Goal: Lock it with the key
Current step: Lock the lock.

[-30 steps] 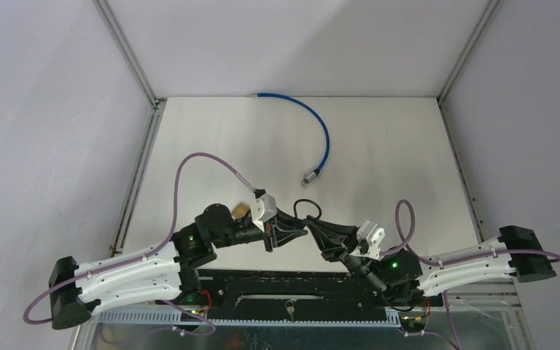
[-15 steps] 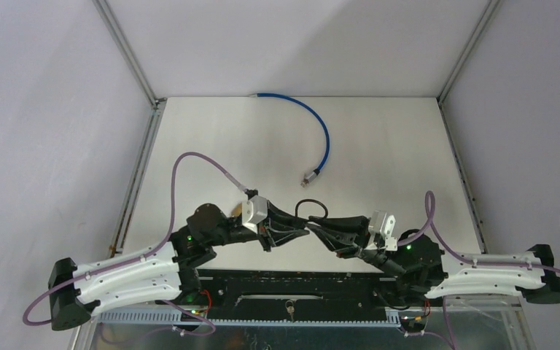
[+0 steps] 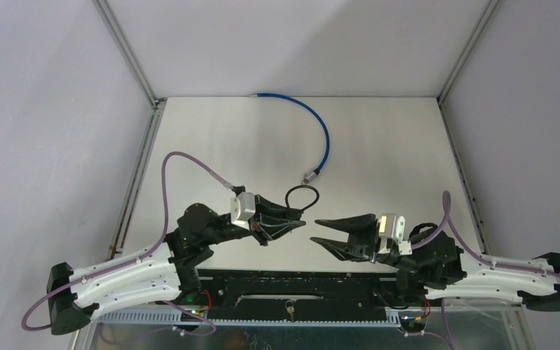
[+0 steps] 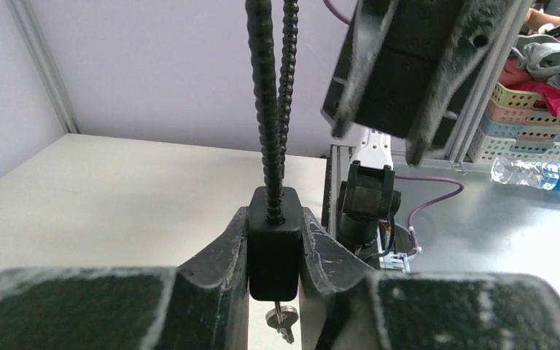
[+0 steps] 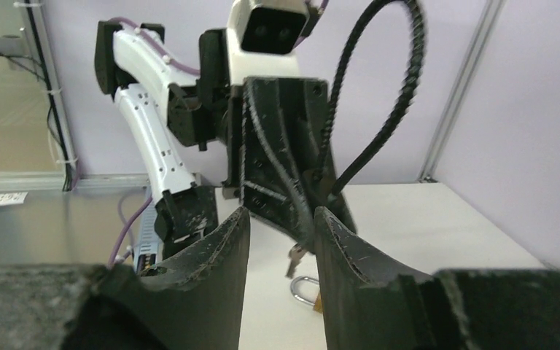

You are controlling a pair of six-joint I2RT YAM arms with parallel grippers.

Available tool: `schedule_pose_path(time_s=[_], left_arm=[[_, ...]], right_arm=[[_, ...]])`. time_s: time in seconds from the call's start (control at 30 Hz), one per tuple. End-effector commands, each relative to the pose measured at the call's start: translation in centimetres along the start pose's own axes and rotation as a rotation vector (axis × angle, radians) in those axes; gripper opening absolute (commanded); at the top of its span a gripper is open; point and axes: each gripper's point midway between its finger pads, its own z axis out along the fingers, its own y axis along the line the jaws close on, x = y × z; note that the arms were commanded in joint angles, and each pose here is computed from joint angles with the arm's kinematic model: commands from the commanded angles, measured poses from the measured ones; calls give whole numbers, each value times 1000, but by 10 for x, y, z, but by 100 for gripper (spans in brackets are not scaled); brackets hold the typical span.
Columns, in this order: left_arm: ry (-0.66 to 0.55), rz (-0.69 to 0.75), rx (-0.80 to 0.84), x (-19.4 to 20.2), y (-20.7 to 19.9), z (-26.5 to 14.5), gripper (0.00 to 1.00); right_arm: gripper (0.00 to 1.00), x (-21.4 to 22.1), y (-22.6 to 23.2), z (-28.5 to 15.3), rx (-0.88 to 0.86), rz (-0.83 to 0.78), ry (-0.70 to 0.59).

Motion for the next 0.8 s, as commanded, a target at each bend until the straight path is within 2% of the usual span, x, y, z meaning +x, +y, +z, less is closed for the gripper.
schedule_pose_path(time_s=[0.0, 0.13, 0.37, 0.77], left_arm=[[-112, 80, 65, -46, -12, 3, 0], [-109, 94, 132, -50, -23, 3, 0], [-112, 103, 207, -55, -36, 2, 0], [-93, 91, 213, -50, -36, 4, 0]], right_arm=[[40, -35, -21, 6, 73, 8, -36], [40, -41, -26, 14, 53, 28, 30], [42, -50, -16, 15, -77, 61, 52], [38, -62, 1, 14, -190, 73, 7]])
